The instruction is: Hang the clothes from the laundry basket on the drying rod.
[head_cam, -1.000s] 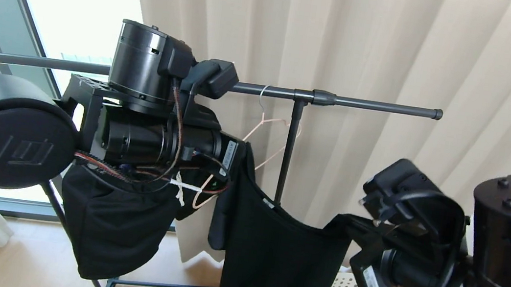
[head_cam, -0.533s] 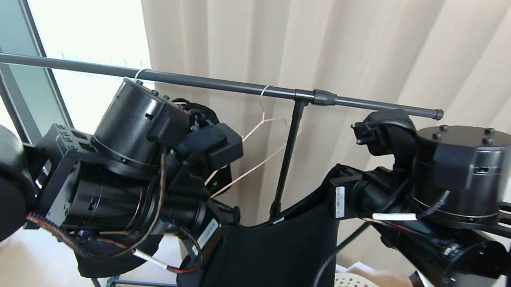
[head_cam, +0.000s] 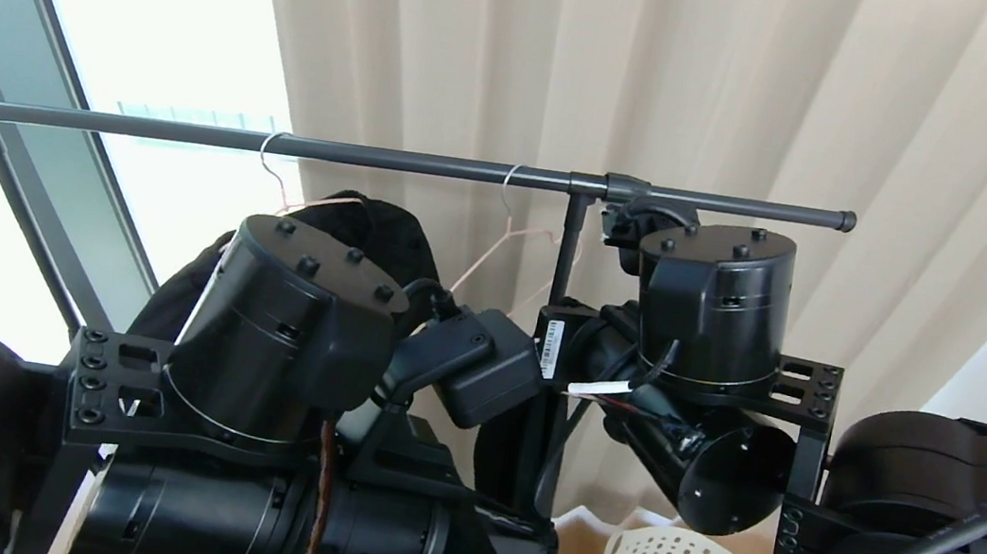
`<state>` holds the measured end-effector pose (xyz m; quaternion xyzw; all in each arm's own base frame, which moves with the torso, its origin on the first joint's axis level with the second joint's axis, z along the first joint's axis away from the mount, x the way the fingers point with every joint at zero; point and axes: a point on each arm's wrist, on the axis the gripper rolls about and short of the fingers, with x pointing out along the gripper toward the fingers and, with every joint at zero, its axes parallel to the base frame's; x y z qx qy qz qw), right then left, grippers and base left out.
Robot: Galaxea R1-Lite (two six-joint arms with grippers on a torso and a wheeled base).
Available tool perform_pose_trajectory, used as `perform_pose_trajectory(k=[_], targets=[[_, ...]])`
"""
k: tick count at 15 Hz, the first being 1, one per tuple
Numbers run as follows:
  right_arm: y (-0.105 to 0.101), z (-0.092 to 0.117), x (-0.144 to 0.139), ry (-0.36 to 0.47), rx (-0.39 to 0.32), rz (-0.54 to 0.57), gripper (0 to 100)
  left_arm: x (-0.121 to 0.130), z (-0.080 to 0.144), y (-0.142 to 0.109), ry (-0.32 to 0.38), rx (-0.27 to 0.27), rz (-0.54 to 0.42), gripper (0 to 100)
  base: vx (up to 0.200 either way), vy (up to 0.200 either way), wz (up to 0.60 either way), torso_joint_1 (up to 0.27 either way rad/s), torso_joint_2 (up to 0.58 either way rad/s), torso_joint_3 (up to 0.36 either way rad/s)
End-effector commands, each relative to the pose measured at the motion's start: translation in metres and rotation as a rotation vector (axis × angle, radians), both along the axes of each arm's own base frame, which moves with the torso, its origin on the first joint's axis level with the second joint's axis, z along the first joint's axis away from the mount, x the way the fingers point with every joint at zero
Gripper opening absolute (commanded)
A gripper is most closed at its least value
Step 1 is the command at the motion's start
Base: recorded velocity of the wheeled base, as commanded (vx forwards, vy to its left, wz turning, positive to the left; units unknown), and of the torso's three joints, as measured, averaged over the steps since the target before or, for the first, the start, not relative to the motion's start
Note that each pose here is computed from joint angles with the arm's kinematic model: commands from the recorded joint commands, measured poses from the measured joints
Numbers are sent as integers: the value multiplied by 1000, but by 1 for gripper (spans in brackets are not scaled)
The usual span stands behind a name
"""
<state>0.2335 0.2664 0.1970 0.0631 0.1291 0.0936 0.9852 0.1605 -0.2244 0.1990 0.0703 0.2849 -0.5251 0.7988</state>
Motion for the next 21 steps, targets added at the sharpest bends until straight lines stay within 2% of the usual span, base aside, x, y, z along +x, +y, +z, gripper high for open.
perform_pose_trajectory(k=[1, 6, 8, 11, 12, 14, 15, 17, 19, 20, 21], targets=[[4, -4, 0, 7, -7, 7, 0, -4, 2, -4, 6, -25, -6, 0, 0, 0, 0, 0, 0, 0], [-7, 8, 0, -16, 9, -29, 0, -8, 1, 10, -9, -12, 39, 0, 0, 0, 0, 0, 0, 0], [-22, 17, 2, -31, 15, -62, 0, -4, 1, 25, -21, -6, 102, 0, 0, 0, 0, 0, 0, 0], [-42, 29, 2, -45, -17, -96, 0, 16, 1, 44, -31, 1, 214, 0, 0, 0, 0, 0, 0, 0], [-52, 32, 1, -55, -52, -104, 0, 29, -1, 53, -47, 21, 270, 0, 0, 0, 0, 0, 0, 0], [-60, 31, -5, -59, -104, -98, 0, 53, -4, 57, -79, 56, 321, 0, 0, 0, 0, 0, 0, 0], [-63, 30, -7, -58, -124, -96, 0, 59, -5, 56, -81, 62, 341, 0, 0, 0, 0, 0, 0, 0], [-71, 22, -12, -46, -214, -85, 0, 84, -3, 45, -126, 70, 437, 0, 0, 0, 0, 0, 0, 0], [-75, 22, -19, -50, -255, -69, 0, 94, 0, 31, -127, 35, 460, 0, 0, 0, 0, 0, 0, 0], [-75, 19, -27, -50, -297, -36, 0, 98, 6, 21, -120, -20, 471, 0, 0, 0, 0, 0, 0, 0], [-75, 16, -30, -46, -326, -21, 0, 101, 10, 19, -129, -45, 481, 0, 0, 0, 0, 0, 0, 0]])
